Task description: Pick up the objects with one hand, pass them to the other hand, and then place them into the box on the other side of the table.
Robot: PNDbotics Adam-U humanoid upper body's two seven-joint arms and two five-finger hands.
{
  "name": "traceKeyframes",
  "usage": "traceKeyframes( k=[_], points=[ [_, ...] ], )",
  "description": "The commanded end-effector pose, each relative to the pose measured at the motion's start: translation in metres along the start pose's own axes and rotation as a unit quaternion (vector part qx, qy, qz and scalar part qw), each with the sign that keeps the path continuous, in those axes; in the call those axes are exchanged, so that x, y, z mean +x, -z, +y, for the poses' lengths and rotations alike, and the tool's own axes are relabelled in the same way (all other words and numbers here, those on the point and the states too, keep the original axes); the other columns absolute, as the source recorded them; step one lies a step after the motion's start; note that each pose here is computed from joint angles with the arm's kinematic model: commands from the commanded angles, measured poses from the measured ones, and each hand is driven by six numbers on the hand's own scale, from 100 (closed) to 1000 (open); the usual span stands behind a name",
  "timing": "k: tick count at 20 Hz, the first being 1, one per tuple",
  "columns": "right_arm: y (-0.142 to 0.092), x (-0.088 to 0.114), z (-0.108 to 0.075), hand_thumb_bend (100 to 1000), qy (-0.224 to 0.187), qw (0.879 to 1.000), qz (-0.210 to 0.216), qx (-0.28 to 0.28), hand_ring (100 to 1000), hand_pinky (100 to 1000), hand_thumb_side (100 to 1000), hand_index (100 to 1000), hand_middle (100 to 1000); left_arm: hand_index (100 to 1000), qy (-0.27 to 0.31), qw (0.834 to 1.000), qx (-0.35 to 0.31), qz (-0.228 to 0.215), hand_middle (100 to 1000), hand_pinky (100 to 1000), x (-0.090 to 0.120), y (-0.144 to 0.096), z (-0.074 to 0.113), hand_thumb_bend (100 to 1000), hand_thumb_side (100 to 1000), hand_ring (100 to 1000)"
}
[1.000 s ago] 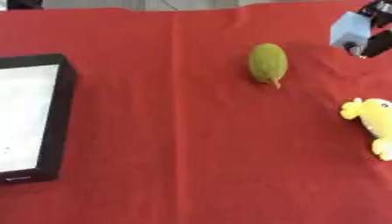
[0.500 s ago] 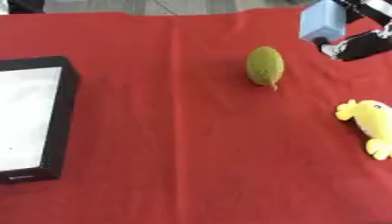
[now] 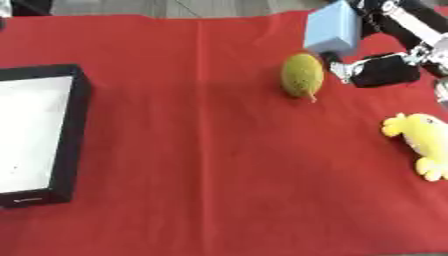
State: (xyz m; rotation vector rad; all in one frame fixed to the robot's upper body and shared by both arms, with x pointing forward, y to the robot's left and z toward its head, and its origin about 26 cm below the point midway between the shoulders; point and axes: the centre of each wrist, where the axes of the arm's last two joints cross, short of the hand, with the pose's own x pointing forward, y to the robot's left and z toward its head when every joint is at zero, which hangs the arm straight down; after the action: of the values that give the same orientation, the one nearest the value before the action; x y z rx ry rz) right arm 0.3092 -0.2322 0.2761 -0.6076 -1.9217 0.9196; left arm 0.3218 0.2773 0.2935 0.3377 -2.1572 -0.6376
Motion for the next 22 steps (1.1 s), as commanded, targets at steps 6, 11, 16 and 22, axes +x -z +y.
traceKeyframes(
  k=[6,11,16,22],
  points=[
    [0.003,0.022,0.04,100,0.02,0.999,-0.034,-0.017,666,767,171,543,578,787,0.066,0.995,-0.066,-0.033,698,874,0.035,0.01,-0.002,819,425,724],
    [0.005,0.031,0.059,100,0.018,0.998,-0.054,-0.026,665,767,153,544,579,789,0.075,0.99,-0.113,-0.043,701,872,0.047,0.015,-0.009,814,433,726],
    [0.01,0.036,0.08,100,0.008,0.995,-0.085,-0.04,663,770,100,543,577,790,0.084,0.981,-0.171,-0.042,705,869,0.058,0.019,-0.017,801,424,728],
    [0.02,0.039,0.105,100,0.016,0.993,-0.103,-0.048,659,764,127,544,579,794,0.103,0.968,-0.225,-0.046,710,868,0.072,0.027,-0.031,786,418,734]
  ],
)
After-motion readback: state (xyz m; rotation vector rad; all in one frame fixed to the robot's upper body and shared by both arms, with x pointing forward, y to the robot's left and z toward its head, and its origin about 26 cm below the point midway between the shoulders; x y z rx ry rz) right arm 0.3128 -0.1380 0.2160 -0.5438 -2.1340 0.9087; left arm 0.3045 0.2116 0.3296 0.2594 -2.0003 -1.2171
